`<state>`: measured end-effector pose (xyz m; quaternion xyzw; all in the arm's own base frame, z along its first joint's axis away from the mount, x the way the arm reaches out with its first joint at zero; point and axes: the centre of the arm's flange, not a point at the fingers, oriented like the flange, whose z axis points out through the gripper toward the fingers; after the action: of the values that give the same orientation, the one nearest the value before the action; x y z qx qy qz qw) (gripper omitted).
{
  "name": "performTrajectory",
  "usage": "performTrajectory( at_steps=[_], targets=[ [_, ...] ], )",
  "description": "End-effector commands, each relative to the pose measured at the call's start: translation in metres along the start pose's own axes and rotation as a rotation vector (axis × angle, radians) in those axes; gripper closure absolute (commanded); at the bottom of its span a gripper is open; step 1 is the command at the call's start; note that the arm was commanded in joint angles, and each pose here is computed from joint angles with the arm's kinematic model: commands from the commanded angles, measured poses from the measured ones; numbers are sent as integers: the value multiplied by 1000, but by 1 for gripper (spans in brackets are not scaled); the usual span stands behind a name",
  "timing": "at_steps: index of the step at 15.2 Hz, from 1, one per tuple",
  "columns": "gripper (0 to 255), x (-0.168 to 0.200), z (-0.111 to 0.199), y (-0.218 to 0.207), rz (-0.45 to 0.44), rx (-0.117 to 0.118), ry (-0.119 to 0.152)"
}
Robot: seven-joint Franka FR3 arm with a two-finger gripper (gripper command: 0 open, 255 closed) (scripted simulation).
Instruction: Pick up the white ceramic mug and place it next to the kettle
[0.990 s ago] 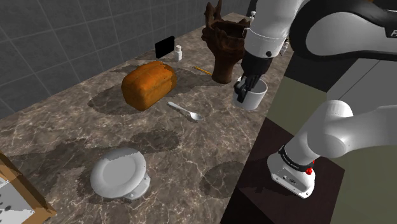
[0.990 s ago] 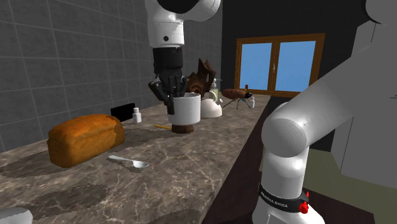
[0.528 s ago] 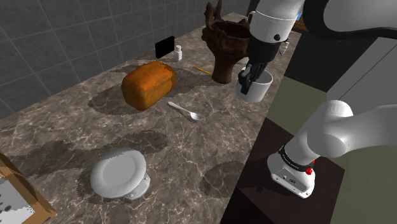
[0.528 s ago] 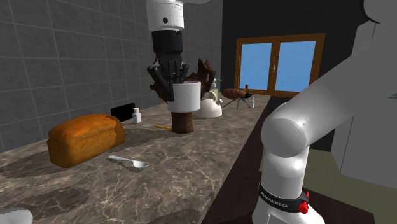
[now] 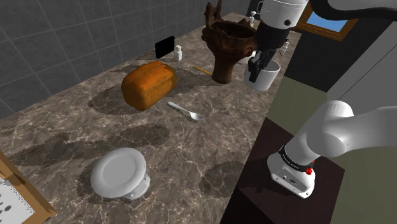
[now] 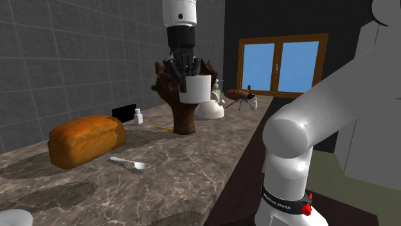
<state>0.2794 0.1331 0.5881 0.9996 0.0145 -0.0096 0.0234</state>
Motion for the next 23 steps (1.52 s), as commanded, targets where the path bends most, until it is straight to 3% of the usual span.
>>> performTrajectory(
  at_steps=[1,23],
  targets=[
    [255,5,2,27,-2,0,0],
    [255,48,14,314,-2,0,0]
  ],
)
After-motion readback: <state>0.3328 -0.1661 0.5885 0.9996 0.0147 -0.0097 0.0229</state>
